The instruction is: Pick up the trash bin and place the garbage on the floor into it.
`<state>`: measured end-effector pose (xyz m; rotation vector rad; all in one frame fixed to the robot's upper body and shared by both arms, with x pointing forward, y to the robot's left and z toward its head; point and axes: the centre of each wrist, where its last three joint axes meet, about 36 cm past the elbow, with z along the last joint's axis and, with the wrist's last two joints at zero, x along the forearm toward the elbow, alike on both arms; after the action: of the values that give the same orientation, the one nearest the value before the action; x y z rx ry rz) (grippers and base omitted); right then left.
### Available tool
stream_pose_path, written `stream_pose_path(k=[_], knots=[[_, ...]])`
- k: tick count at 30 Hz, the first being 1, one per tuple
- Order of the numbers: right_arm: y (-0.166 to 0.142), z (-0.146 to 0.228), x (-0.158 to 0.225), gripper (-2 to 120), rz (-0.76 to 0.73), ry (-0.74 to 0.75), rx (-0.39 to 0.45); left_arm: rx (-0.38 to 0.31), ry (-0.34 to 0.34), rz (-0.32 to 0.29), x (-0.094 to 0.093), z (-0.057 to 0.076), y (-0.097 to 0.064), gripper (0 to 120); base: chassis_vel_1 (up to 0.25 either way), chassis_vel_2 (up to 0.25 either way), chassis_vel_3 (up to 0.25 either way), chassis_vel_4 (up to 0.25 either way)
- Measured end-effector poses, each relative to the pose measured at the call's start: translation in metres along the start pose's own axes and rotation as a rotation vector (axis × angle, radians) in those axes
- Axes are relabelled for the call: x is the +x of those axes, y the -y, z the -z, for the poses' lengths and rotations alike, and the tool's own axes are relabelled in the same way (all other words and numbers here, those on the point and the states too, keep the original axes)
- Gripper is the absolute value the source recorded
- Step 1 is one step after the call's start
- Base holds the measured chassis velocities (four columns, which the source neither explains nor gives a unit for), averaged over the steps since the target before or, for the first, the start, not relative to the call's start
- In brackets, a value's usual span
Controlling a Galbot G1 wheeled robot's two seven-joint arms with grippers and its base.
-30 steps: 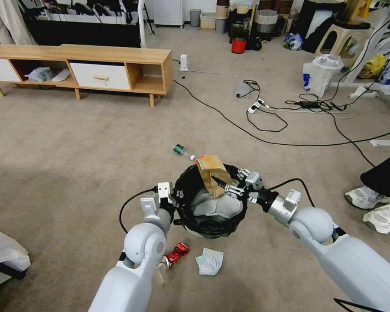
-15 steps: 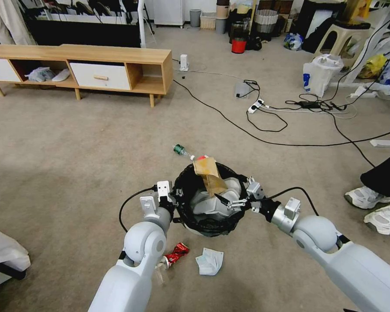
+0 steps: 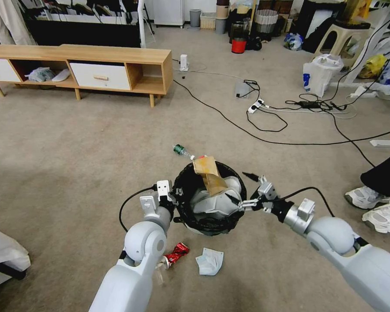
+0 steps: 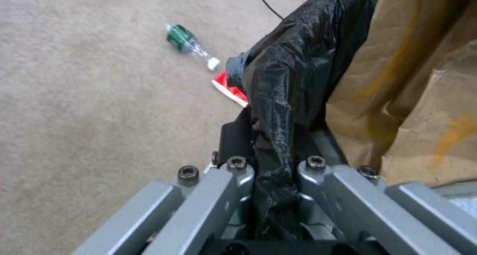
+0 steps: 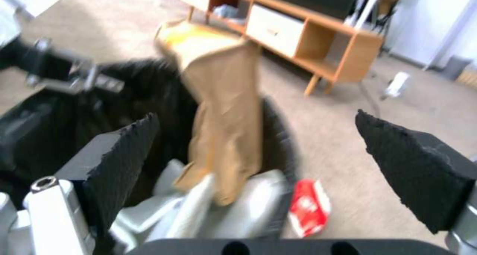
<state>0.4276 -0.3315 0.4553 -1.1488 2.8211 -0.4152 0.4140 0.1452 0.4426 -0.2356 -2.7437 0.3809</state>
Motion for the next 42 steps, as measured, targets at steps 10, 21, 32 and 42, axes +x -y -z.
stream_pose_path(k=[10,21,32,42], knots=[[0.029,0.042,0.002,100,-0.19,0.142,0.017,0.001,0.044,0.077,0.008,0.012,-0.017,4,0.0,0.0,0.0,0.0],[0.034,0.036,0.001,100,-0.299,0.142,-0.038,-0.001,0.057,0.101,0.018,0.018,-0.029,4,0.0,0.0,0.0,0.0],[0.029,0.017,-0.002,100,-0.311,0.099,-0.069,0.0,0.06,0.119,0.026,0.022,-0.036,4,0.0,0.0,0.0,0.0],[0.026,0.008,-0.003,100,-0.309,0.084,-0.071,0.004,0.066,0.123,0.028,0.024,-0.037,4,0.0,0.0,0.0,0.0]])
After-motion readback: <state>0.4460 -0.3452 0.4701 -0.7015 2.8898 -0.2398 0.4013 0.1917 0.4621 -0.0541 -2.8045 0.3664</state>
